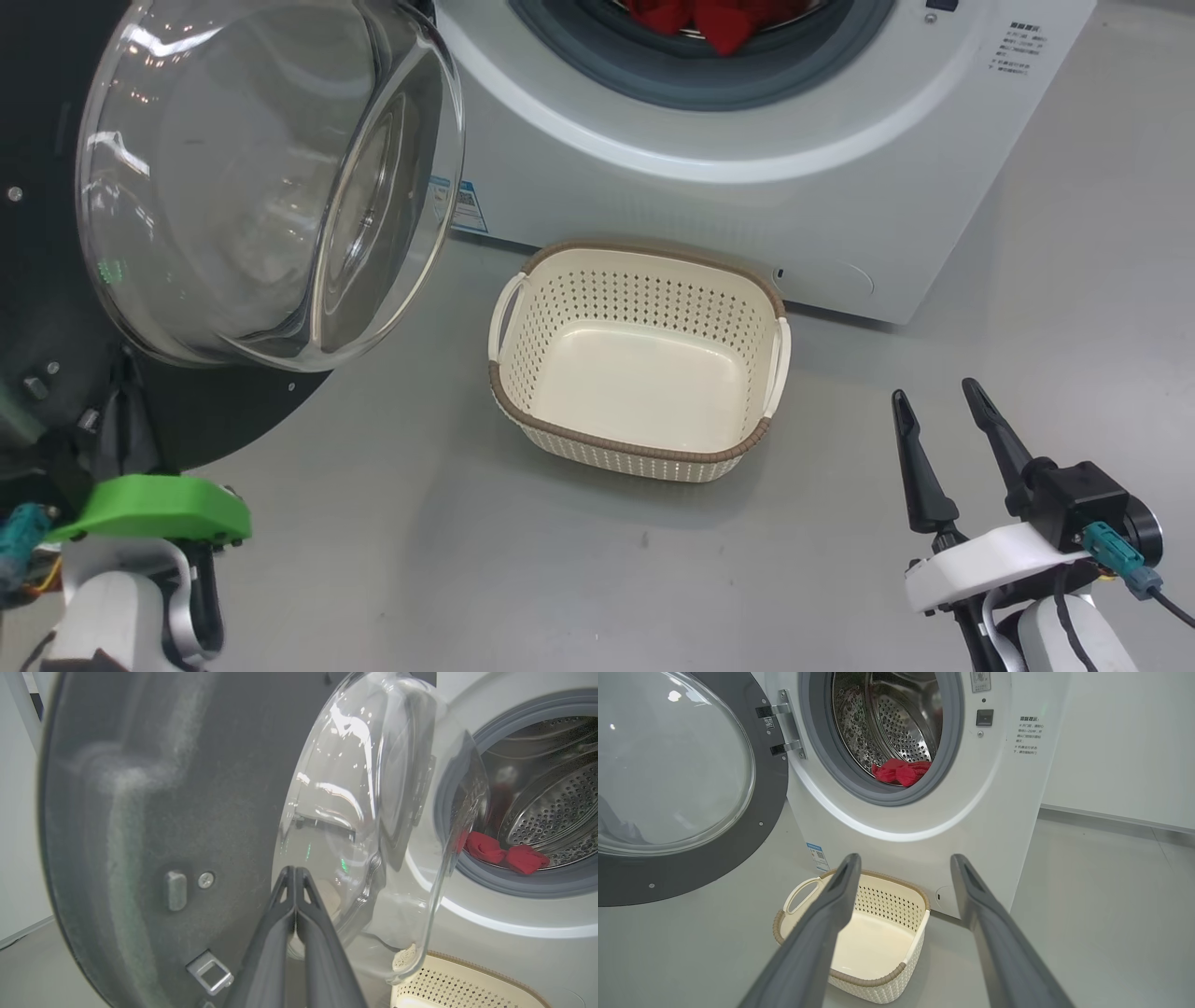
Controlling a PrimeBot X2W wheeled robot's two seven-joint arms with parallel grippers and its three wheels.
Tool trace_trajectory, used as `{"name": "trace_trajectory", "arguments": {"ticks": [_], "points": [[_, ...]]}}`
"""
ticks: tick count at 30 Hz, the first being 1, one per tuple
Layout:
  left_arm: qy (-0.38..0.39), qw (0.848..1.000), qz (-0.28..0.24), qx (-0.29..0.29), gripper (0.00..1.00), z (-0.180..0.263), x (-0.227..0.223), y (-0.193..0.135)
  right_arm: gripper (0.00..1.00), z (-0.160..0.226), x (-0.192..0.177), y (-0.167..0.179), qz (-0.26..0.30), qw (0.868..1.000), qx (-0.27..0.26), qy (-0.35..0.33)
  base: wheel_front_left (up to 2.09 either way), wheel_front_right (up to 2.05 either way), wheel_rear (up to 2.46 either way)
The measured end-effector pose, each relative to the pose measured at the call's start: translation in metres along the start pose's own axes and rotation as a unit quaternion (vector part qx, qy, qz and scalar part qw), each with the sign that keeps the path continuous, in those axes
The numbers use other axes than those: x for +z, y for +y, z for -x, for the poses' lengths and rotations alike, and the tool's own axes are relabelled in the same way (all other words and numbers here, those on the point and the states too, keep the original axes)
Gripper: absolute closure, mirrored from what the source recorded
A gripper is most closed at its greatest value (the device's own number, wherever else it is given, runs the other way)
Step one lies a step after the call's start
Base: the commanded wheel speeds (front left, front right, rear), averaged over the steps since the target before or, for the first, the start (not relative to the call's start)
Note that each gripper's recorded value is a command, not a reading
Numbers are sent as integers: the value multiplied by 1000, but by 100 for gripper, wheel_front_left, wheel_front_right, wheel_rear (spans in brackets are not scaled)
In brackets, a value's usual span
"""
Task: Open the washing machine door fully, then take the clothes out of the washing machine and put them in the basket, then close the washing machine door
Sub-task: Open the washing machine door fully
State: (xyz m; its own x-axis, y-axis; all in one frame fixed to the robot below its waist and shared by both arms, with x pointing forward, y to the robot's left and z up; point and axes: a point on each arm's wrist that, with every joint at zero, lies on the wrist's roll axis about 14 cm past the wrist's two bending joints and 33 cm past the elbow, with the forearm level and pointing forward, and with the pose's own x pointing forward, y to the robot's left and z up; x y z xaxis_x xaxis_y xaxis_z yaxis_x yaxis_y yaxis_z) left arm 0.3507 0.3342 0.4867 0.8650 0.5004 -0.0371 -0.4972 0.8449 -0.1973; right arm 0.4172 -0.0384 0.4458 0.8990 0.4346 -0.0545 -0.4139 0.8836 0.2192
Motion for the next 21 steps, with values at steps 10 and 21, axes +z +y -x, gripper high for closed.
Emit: {"name": "trace_trajectory", "arguments": {"ticks": [10, 21], "points": [[33, 999, 8, -36, 67, 42, -27, -22, 0, 13, 8, 1, 6, 1000, -6, -7, 0, 0, 0], [52, 988, 20, -144, 0, 71, -39, -77, 0, 33, 16, 1, 9, 1000, -18, -14, 0, 0, 0]]}}
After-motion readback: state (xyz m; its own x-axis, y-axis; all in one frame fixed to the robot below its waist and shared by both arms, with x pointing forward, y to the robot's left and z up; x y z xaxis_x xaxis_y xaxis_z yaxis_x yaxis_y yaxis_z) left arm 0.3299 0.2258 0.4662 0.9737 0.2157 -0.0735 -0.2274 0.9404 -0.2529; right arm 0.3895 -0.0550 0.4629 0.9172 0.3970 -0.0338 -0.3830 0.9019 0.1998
